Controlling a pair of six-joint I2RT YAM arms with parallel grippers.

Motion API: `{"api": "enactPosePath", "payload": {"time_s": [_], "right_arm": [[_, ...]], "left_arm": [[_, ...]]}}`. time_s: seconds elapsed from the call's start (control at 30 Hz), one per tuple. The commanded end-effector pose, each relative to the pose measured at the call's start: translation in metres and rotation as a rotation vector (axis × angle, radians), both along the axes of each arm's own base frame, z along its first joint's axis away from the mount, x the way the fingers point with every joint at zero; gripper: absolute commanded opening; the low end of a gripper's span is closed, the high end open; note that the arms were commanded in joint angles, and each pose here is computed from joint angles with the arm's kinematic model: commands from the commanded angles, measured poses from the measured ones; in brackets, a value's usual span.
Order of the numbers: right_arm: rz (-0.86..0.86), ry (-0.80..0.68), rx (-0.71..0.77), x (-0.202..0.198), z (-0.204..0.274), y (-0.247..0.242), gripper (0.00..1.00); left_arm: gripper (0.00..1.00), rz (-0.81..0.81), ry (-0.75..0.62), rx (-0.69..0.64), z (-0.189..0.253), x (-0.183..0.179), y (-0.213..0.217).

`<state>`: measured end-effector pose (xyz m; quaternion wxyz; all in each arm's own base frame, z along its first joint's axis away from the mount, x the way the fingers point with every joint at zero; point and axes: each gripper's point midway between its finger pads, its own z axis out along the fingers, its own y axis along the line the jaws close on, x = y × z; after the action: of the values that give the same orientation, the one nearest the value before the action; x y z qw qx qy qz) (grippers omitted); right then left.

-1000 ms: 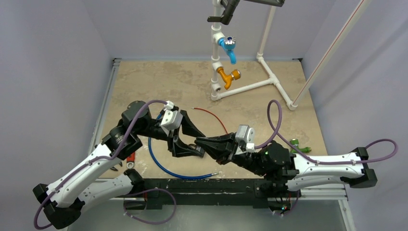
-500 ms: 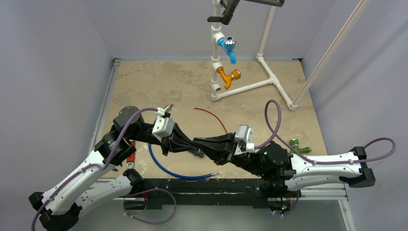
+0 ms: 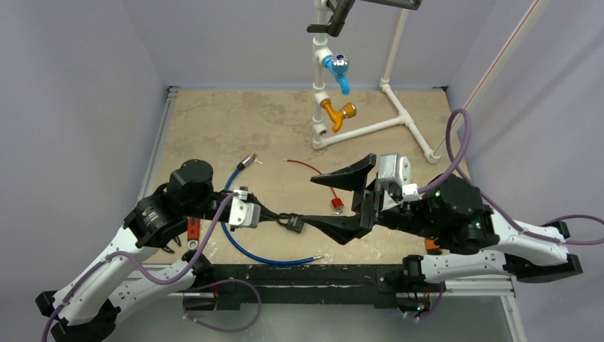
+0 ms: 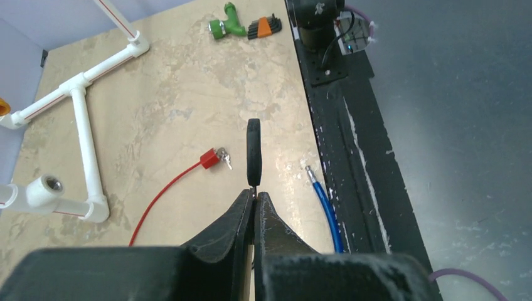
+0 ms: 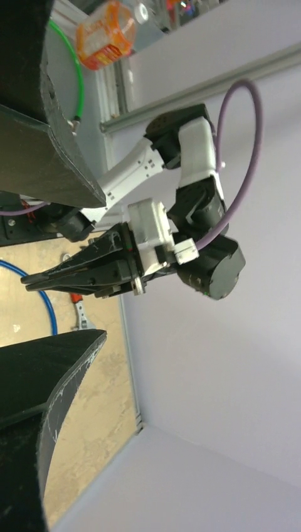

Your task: Unlock with the key

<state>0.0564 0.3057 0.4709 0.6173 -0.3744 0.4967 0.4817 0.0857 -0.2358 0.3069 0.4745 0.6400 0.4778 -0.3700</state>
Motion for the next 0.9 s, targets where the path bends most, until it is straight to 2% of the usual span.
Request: {"api": "enactPosePath", "payload": {"time_s": [0.0,0.1,0.27,0.57,0.7,0.87], "right_arm": [[0.140,-0.035,-0.335,-0.017,-0.049,0.016,0.70],[0.161,-0.028,-0.441,-0.015,-0.067,0.030,0.70],[0.167,-0.040,-0.500,-0.011,-0.081,0.047,0.66],[0.133,-0.087,-0.535,-0.001,-0.087,0.057,0.41],[0.097,-0.090,-0.553,0.006,-0.090,0.055,0.41],[0.016,-0.109,-0.552,0.020,-0.087,0.051,0.46]], "left_arm": [[0.00,0.003,-0.072,0.039,0.003,0.003,0.008],[0.00,0.003,-0.071,0.038,0.006,0.004,0.007],[0.00,0.025,-0.079,0.029,0.014,0.010,0.005],[0.00,0.020,-0.069,0.011,0.018,0.006,0.005],[0.00,0.006,-0.066,0.008,0.017,0.003,0.005],[0.00,-0.004,-0.059,0.010,0.014,0.001,0.005]]}}
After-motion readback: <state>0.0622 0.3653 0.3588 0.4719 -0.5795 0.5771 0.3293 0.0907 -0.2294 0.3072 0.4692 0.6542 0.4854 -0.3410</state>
